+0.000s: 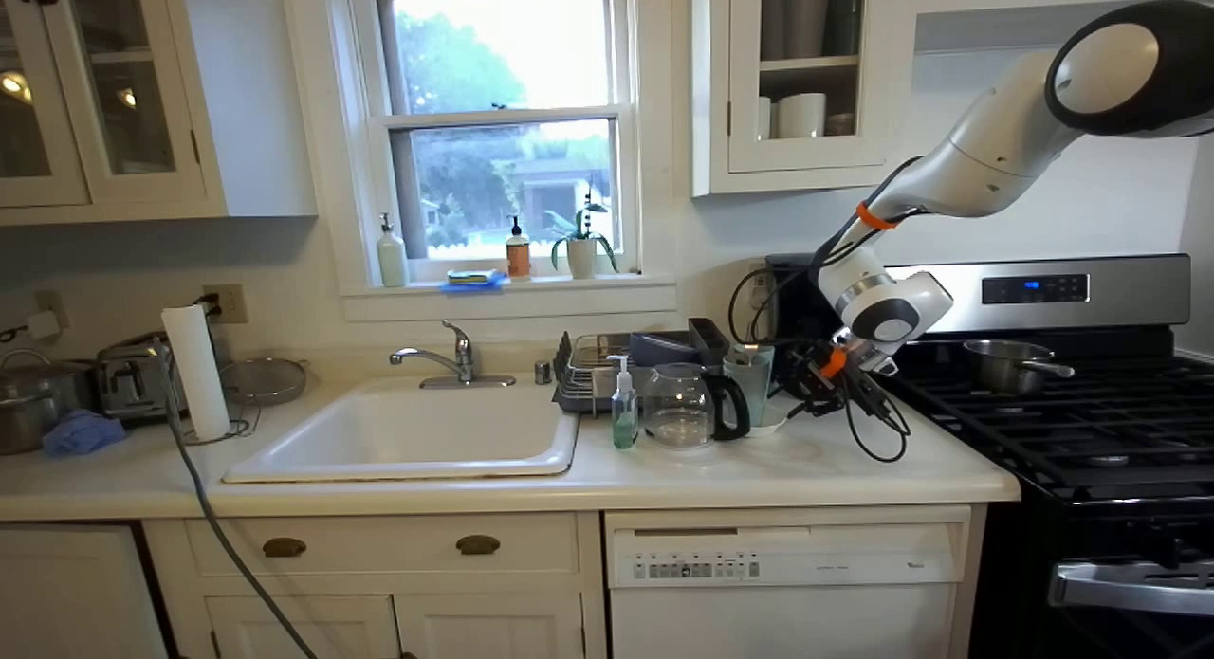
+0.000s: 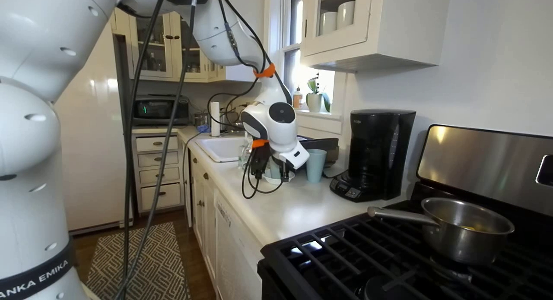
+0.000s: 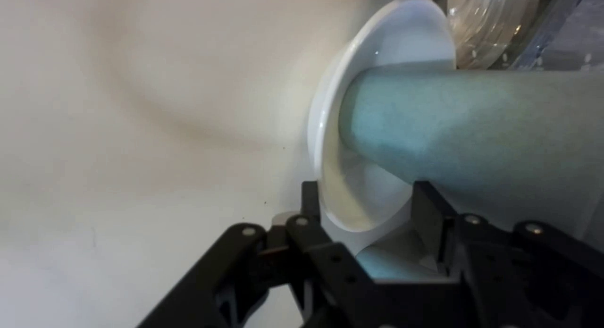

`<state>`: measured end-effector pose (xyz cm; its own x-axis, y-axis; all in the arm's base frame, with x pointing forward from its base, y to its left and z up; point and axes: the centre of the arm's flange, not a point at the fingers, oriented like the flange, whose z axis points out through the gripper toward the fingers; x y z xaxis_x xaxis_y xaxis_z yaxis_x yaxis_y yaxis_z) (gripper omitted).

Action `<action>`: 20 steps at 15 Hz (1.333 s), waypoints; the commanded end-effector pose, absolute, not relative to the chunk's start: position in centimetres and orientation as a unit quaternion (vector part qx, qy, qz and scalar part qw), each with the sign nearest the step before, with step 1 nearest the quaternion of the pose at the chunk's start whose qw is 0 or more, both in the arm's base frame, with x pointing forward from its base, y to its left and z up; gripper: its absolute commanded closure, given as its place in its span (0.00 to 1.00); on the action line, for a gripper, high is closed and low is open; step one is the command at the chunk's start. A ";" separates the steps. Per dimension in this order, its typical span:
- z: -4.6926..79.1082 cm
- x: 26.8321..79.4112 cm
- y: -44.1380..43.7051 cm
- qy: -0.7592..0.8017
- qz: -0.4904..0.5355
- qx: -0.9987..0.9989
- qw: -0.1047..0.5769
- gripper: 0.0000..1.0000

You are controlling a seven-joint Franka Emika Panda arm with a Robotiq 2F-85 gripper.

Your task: Move the white plate with the grey cups on it to the left

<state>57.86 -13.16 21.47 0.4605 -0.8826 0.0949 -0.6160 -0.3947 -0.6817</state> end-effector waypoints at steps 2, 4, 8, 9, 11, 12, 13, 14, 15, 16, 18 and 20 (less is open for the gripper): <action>23.4 55.5 -12.9 0.471 -0.229 -0.798 0.299 0.56; 24.6 54.4 -13.1 0.472 -0.231 -0.798 0.294 0.54; 28.7 51.7 -12.5 0.443 -0.223 -0.817 0.296 0.21; 30.3 50.9 -12.0 0.422 -0.224 -0.829 0.291 0.15; 33.3 49.6 -10.8 0.382 -0.221 -0.857 0.265 0.02; 34.8 49.0 -10.1 0.353 -0.218 -0.876 0.246 0.00; 36.2 48.6 -9.2 0.326 -0.225 -0.889 0.231 0.00; 37.5 48.1 -8.3 0.299 -0.229 -0.900 0.220 0.00; 38.7 47.9 -6.9 0.269 -0.235 -0.910 0.209 0.00; 40.0 47.7 -5.4 0.241 -0.242 -0.919 0.196 0.00; 42.9 47.5 -3.0 0.195 -0.273 -0.928 0.162 0.00; 46.5 47.1 -0.8 0.161 -0.319 -0.926 0.127 0.00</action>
<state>49.03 -3.96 40.08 0.7695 -0.4621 0.4409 -0.2743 -0.8625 -0.4252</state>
